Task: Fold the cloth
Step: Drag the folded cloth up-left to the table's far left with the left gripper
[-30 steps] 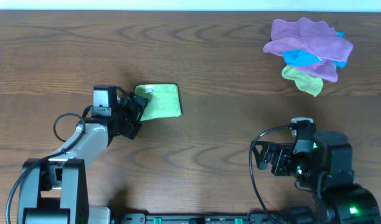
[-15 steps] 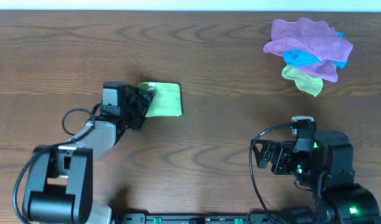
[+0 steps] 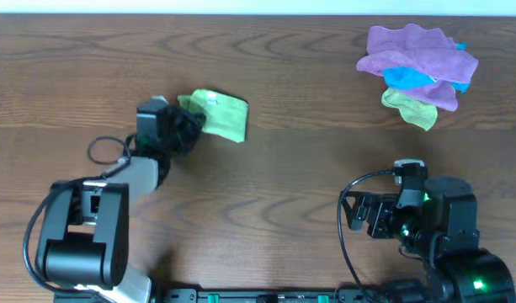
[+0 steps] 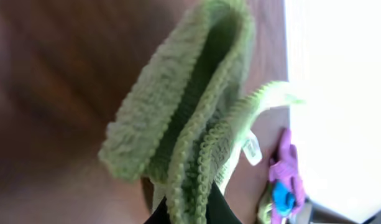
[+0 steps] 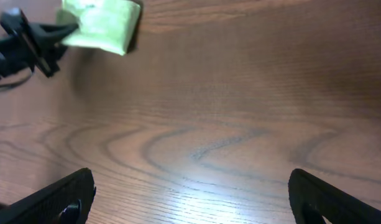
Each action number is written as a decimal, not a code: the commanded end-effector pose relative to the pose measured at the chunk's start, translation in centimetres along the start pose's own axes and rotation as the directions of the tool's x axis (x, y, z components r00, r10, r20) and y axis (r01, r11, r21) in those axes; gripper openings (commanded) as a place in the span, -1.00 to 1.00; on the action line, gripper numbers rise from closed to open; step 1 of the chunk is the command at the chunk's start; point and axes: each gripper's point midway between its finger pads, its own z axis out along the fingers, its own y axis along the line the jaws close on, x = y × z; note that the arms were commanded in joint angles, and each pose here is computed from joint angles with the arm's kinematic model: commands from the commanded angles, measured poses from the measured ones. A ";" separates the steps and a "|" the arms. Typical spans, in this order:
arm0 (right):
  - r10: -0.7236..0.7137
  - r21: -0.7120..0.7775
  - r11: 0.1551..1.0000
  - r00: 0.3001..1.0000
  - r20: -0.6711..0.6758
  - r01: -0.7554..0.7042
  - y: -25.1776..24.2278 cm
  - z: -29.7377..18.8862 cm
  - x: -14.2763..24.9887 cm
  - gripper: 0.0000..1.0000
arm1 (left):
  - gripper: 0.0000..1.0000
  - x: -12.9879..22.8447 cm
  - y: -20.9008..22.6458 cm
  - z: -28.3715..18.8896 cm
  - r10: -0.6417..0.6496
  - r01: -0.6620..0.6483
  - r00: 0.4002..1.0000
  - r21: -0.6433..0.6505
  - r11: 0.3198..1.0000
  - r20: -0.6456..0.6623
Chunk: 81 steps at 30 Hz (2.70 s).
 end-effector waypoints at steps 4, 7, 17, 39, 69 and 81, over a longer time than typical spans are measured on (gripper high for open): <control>0.022 0.000 1.000 1.000 -0.002 -0.022 -0.2 0.1 0.1 0.98 | -0.88 -5.7 -6.1 -1.4 0.088 -0.091 0.993 0.038 0.995 0.074; 0.022 0.000 1.000 1.000 -0.002 -0.022 -0.2 0.1 0.1 0.99 | -0.88 -8.4 -8.2 -1.8 0.111 -0.115 0.986 0.026 0.993 0.127; 0.022 0.000 1.000 1.000 -0.003 -0.022 -0.2 0.1 0.1 0.99 | -0.89 -14.3 -10.4 2.2 0.097 -0.107 0.987 0.076 0.991 0.132; 0.022 0.000 1.000 1.000 -0.003 -0.022 -0.2 0.1 0.1 0.99 | -0.88 -20.6 -0.7 4.5 0.016 -0.007 0.993 -0.081 0.997 0.115; 0.022 0.000 1.000 1.000 -0.002 -0.022 -0.2 0.1 0.1 0.98 | 0.91 -21.6 -0.5 -2.0 0.188 -0.161 0.977 -0.221 0.962 0.106; 0.022 0.000 1.000 1.000 -0.002 -0.022 -0.2 0.1 0.1 0.98 | 0.91 -17.1 -4.3 -8.8 0.348 -0.334 0.937 -0.293 0.896 -0.002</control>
